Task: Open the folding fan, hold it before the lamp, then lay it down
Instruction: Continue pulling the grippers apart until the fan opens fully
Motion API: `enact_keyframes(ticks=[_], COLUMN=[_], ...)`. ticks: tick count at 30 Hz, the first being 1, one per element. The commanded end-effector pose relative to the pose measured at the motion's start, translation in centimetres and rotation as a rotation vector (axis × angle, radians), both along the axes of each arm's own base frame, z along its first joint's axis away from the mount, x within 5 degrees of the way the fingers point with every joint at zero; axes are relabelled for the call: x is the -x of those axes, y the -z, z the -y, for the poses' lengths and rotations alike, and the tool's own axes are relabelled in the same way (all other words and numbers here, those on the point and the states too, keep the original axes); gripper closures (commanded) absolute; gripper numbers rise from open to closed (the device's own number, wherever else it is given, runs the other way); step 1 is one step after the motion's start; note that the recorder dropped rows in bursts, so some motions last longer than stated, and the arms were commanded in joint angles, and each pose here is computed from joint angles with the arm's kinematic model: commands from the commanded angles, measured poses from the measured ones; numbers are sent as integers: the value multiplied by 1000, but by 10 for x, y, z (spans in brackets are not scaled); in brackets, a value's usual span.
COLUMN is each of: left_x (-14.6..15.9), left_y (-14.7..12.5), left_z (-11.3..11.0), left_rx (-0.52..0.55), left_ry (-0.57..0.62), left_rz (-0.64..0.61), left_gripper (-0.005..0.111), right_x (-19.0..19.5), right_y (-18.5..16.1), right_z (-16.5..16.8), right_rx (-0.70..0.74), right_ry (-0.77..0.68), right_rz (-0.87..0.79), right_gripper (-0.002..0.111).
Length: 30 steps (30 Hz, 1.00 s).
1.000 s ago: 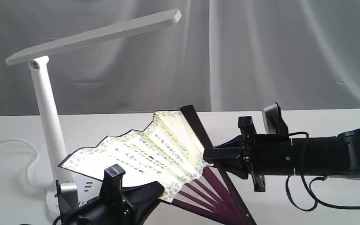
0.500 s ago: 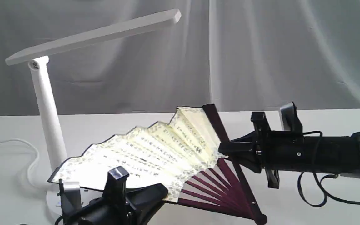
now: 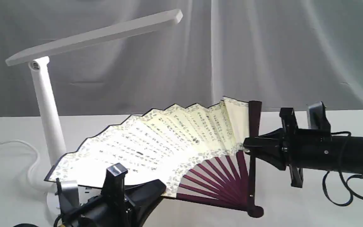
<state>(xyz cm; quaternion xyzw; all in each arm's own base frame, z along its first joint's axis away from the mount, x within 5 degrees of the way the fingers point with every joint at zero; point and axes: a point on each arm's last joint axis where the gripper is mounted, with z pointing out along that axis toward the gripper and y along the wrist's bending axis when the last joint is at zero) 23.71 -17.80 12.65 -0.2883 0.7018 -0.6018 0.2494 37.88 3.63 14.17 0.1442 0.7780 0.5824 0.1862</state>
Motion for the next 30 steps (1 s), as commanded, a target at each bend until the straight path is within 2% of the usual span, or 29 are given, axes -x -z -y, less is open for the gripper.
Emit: enact_keyframes(ticks=[1,21,30], left_x=[4,2,2], left_y=[-8,-8,-8], left_z=[2,1,0], left_rx=[30,35,33], left_ry=[31,9,2], left_rz=[39,36,38], left_gripper=[107,107,107], right_x=[-8,-3,-1], right_y=[3,5,-1], right_z=[31,69,67], right_rx=[79,79,15], right_ry=[137,204,170], right_rz=[22,-11,9], right_gripper=[108,108,108])
